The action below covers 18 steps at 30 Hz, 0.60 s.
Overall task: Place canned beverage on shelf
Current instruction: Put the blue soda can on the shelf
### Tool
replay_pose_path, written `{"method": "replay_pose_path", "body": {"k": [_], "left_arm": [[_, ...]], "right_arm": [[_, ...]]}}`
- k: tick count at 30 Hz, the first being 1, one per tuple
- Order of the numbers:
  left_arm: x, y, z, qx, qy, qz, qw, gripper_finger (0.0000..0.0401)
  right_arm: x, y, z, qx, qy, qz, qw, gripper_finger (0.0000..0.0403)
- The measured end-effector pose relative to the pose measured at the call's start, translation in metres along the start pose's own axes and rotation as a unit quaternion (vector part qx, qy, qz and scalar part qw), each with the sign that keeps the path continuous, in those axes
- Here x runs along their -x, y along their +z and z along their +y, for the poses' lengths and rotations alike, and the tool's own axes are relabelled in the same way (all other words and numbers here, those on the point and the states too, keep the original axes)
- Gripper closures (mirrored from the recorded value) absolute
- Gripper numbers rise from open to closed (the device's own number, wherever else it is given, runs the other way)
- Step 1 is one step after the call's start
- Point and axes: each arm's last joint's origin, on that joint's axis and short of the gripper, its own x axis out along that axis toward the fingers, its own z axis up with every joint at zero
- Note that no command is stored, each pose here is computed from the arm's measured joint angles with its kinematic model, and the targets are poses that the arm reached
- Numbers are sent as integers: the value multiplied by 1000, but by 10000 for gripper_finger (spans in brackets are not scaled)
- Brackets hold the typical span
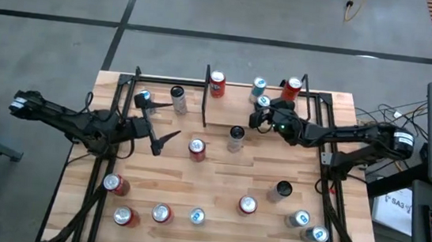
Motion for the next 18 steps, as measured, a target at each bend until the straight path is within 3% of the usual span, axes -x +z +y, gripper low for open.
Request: {"method": "replay_pose_path", "body": {"k": [8,18], "left_arm": [[0,0,0,2,0,0,1000,17],[0,0,0,3,1,-2,1000,17]], "right_arm": [[-8,-11,2,9,-10,10,1000,177],[-10,-10,4,11,0,1,1000,122]]}}
